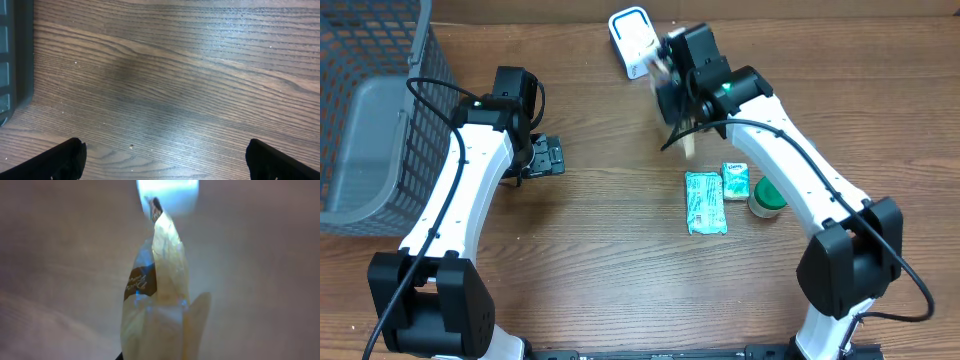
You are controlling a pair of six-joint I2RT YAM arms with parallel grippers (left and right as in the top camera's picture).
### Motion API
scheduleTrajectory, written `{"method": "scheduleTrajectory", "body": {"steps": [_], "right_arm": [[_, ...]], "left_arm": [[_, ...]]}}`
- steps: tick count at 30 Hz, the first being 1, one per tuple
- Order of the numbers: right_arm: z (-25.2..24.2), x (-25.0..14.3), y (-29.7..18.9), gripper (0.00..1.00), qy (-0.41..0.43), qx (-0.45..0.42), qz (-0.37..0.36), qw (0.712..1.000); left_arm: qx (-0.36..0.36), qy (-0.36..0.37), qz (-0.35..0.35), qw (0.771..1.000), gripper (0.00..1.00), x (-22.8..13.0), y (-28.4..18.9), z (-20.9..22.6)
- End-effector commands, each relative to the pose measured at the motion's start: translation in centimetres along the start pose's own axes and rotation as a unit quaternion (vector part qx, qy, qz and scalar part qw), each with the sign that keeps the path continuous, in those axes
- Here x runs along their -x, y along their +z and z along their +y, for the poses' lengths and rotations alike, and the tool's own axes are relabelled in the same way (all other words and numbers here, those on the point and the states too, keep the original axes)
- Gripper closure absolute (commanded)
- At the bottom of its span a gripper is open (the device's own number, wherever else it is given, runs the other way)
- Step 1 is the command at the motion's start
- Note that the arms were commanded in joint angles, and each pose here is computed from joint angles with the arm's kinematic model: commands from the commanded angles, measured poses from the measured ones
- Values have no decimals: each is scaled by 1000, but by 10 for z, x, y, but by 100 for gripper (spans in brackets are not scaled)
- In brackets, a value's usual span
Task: Scan the item barcode
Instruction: 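Hold the snack bag up against the white scanner face, then lower the snack bag with the right gripper onto the table centre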
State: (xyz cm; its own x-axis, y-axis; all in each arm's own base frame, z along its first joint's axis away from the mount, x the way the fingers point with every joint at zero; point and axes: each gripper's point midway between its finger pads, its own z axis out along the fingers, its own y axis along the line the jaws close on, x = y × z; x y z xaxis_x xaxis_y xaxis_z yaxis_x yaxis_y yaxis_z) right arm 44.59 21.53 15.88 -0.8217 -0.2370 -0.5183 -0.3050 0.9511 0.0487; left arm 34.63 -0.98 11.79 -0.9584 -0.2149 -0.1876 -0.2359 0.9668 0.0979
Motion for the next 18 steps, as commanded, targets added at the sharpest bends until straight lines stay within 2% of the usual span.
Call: {"method": "scheduleTrajectory", "body": {"steps": [1, 4, 7, 13, 18], "right_arm": [[13, -30, 4, 96, 117, 35, 62, 991], [17, -56, 1, 96, 119, 45, 116, 985], [15, -66, -1, 96, 120, 39, 138, 982], [17, -54, 2, 96, 120, 45, 113, 985], [19, -41, 4, 92, 170, 47, 88, 980]], "left_arm": [[4, -7, -3, 1000, 0, 1, 0, 1], [4, -7, -3, 1000, 0, 1, 0, 1], [4, -7, -3, 1000, 0, 1, 0, 1], [4, -7, -3, 1000, 0, 1, 0, 1], [4, -7, -3, 1000, 0, 1, 0, 1]]}}
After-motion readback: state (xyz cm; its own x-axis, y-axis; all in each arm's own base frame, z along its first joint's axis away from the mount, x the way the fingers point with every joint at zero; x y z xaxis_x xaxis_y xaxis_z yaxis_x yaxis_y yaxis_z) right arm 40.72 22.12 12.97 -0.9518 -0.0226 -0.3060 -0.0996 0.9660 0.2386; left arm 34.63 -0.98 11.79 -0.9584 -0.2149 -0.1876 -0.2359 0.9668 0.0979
